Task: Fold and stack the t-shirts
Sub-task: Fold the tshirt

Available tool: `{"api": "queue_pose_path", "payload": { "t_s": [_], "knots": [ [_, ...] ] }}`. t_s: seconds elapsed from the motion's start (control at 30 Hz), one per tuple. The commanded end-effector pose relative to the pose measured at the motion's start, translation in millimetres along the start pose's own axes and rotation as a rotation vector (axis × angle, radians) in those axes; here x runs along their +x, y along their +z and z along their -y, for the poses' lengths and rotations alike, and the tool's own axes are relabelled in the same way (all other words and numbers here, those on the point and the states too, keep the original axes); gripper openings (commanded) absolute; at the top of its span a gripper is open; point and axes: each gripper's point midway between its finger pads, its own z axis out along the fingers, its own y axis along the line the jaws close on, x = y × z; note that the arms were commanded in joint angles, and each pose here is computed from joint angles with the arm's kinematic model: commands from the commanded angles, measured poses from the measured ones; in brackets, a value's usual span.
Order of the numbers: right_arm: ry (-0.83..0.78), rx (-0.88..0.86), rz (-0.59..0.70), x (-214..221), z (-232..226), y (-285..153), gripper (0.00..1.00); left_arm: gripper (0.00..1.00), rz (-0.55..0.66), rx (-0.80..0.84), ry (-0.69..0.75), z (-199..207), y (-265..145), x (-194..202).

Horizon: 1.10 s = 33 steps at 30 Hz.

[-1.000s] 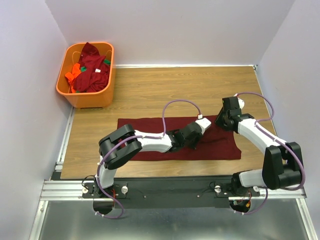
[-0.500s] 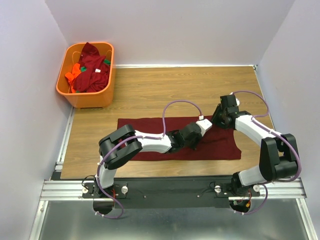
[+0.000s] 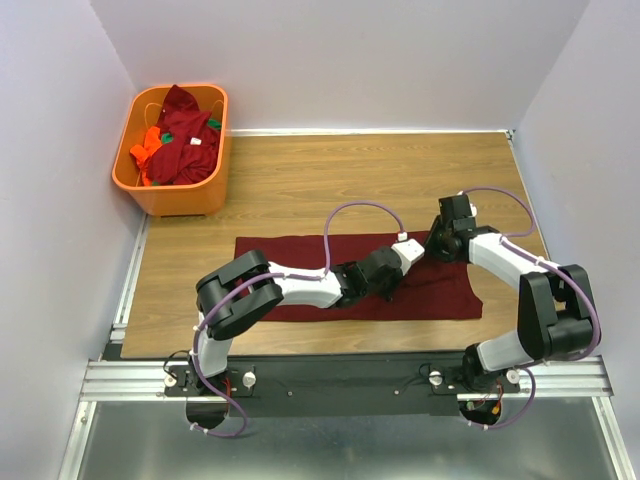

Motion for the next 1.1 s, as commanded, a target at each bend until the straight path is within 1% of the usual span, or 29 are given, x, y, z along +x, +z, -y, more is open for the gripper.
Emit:
{"api": "queue_pose_path", "payload": {
  "t_s": [0.0, 0.03, 0.07, 0.1, 0.13, 0.17, 0.2, 0.27, 0.3, 0.4, 0.43, 0.6, 0.67, 0.77, 1.0, 1.07],
  "knots": [
    [-0.005, -0.022, 0.005, 3.1, 0.1, -2.2, 0.37, 0.12, 0.055, 0.021, 0.012, 5.9, -6.9, -17.1],
    [-0.003, -0.025, 0.007, 3.2, -0.1, -3.3, 0.35, 0.12, 0.055, 0.021, 0.011, 6.6, -6.6, -17.1],
    [-0.003, -0.035, 0.005, 4.0, -1.2, -5.4, 0.27, 0.12, 0.053, 0.016, 0.013, 5.5, -6.2, -15.8],
    [-0.002, -0.037, 0.000, 5.7, -1.2, -5.2, 0.27, 0.12, 0.055, 0.015, 0.011, 5.4, -7.0, -16.8],
    [-0.001, -0.047, 0.006, 4.6, -2.6, -8.0, 0.18, 0.12, 0.055, 0.012, 0.010, 4.9, -6.5, -16.6],
    [0.000, -0.056, 0.002, 6.3, -3.6, -9.5, 0.14, 0.12, 0.057, 0.011, 0.010, 4.2, -7.2, -17.7],
    [0.003, -0.068, 0.010, 6.2, -4.3, -13.7, 0.08, 0.12, 0.057, 0.006, 0.009, 3.8, -7.3, -17.0],
    [0.004, -0.081, 0.012, 7.5, -4.9, -18.5, 0.06, 0.12, 0.052, -0.002, 0.010, 2.2, -7.4, -15.0],
    [0.005, -0.085, 0.013, 8.6, -4.6, -20.9, 0.03, 0.12, 0.050, -0.008, 0.010, 1.0, -7.5, -14.4],
    [0.011, -0.098, 0.003, 14.8, -2.5, -31.1, 0.03, 0.12, 0.045, -0.009, 0.012, 0.5, -7.6, -12.2],
    [0.013, -0.097, 0.003, 16.2, -1.6, -33.8, 0.01, 0.12, 0.044, -0.008, 0.013, 0.6, -7.6, -11.4],
    [0.047, -0.101, -0.001, 29.6, 7.3, -52.2, 0.01, 0.13, 0.038, 0.003, 0.018, 2.2, -7.8, -9.4],
    [0.065, -0.116, -0.046, 44.3, 9.0, -56.4, 0.01, 0.14, 0.039, 0.008, 0.019, 2.8, -8.5, -9.1],
    [0.086, -0.133, -0.053, 52.0, 11.0, -64.8, 0.01, 0.14, 0.041, 0.008, 0.022, 2.4, -9.3, -8.5],
    [0.163, -0.185, -0.158, 87.4, 11.2, -74.6, 0.03, 0.17, 0.057, 0.027, 0.039, 4.7, -16.6, -14.7],
    [0.174, -0.179, -0.161, 91.5, 14.5, -76.8, 0.03, 0.18, 0.056, 0.037, 0.048, 5.6, -18.9, -12.9]
  ]
}}
